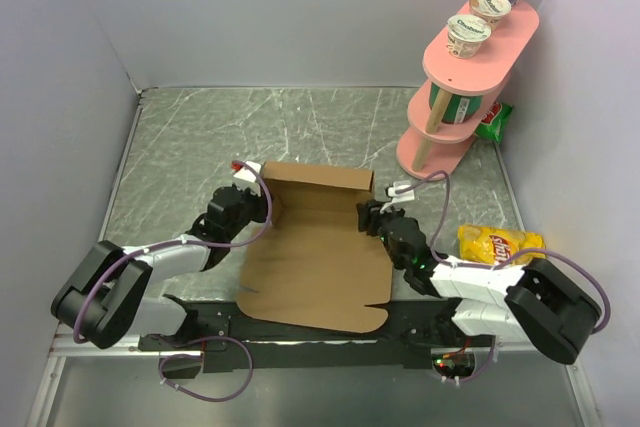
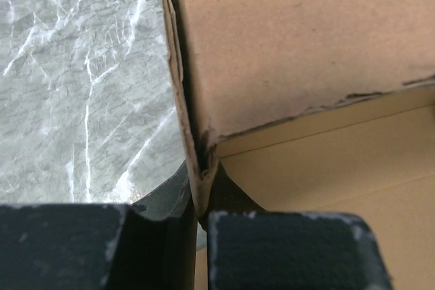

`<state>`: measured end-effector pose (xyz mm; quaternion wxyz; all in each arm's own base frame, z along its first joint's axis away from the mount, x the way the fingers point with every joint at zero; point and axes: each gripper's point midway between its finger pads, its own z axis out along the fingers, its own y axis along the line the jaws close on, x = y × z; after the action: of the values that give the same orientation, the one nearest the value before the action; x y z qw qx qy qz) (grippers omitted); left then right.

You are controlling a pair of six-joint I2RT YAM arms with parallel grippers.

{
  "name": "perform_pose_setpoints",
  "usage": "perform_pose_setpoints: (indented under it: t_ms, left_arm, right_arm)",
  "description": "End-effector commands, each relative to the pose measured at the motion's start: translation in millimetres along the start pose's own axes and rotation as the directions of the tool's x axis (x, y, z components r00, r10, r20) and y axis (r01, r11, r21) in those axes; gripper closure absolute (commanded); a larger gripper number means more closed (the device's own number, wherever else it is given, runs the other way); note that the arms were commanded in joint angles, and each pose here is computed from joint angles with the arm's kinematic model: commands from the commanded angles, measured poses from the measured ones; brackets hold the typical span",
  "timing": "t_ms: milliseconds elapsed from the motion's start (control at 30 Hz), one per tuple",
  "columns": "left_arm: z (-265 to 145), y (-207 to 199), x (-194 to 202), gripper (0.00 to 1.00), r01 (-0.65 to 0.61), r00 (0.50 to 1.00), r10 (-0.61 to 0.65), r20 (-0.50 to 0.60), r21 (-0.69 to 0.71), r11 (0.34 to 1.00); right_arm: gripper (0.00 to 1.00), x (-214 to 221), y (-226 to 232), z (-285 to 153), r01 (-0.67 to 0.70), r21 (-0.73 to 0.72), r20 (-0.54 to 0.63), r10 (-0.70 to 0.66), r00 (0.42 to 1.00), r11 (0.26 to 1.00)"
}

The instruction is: Fold the paper box

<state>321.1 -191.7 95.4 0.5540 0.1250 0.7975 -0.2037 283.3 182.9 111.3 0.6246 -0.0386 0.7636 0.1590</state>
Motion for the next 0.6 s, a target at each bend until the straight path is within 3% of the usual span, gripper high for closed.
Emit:
perform_pose_setpoints:
  t_ms: [0,267,467,567]
  left_arm:
    - [-0.6,-23.9,-1.2,0.96,0.024,1.0,-0.023,-0.004,0.077,0.997]
    - [0.2,-26.9,-0.2,0.96,0.022,1.0,-0.021,-0.008,0.041,0.999]
    - [-0.4,-27.6,-0.9,0.96,0.007,1.0,-0.007,-0.006,0.002,1.0]
    - [-0.8,-27.6,-1.6,0.96,0.005,1.0,-0.005,-0.004,-0.006,1.0]
  right_arm:
    - [0.51,-40.1,1.2,15.3,-0.06,0.088,0.121,0.049,0.991,0.994]
    - [0.71,-24.7,-14.2,27.0,-0.077,0.228,0.073,0.062,0.995,0.971]
    - [1.0,-14.0,-27.9,34.2,-0.09,0.361,0.036,0.082,0.996,0.928]
    - [1.0,-7.9,-37.4,33.8,-0.078,0.415,0.028,0.073,0.997,0.906]
